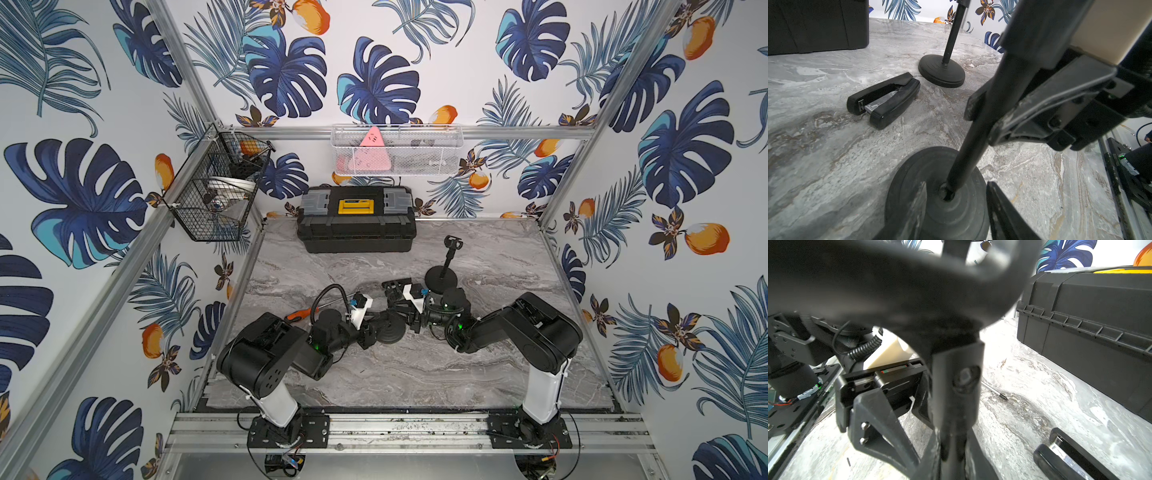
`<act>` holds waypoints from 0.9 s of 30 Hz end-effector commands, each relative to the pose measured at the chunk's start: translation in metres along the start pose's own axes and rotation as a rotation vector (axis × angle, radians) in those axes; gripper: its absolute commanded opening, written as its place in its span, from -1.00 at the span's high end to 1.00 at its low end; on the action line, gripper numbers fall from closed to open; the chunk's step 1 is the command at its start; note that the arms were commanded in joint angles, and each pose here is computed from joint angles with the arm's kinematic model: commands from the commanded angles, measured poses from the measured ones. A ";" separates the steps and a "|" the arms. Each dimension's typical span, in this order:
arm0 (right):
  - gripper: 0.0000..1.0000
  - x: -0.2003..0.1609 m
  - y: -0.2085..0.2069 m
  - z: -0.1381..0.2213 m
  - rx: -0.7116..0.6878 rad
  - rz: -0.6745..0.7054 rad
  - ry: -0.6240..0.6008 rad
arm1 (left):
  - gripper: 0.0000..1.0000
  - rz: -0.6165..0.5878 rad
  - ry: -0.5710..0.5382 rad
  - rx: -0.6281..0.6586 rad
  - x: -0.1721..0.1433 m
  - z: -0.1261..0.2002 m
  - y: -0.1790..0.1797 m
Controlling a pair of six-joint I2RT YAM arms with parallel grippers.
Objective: Assemble a microphone stand
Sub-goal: Hold the microphone stand pole at the microphone stand base.
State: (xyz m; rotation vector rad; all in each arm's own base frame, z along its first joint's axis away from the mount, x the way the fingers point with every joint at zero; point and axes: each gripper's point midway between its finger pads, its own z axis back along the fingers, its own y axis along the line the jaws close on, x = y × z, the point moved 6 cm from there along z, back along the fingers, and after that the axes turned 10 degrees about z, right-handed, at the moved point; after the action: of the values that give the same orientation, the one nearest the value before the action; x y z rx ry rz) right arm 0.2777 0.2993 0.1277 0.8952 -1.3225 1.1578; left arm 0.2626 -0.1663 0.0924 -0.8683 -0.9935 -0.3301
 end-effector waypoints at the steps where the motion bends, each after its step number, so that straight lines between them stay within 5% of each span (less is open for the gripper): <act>1: 1.00 0.007 -0.002 -0.002 -0.010 0.046 -0.040 | -0.02 -0.010 -0.040 -0.014 0.005 -0.002 -0.004; 27: 1.00 -0.010 0.006 -0.001 -0.008 0.035 -0.017 | 0.08 -0.022 -0.012 0.088 -0.007 -0.007 -0.003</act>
State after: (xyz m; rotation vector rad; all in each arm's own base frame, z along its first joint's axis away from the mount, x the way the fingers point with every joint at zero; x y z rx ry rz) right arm 0.2769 0.3004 0.1113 0.8772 -1.3188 1.1658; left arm 0.2597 -0.1739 0.0798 -0.7695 -0.9816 -0.2886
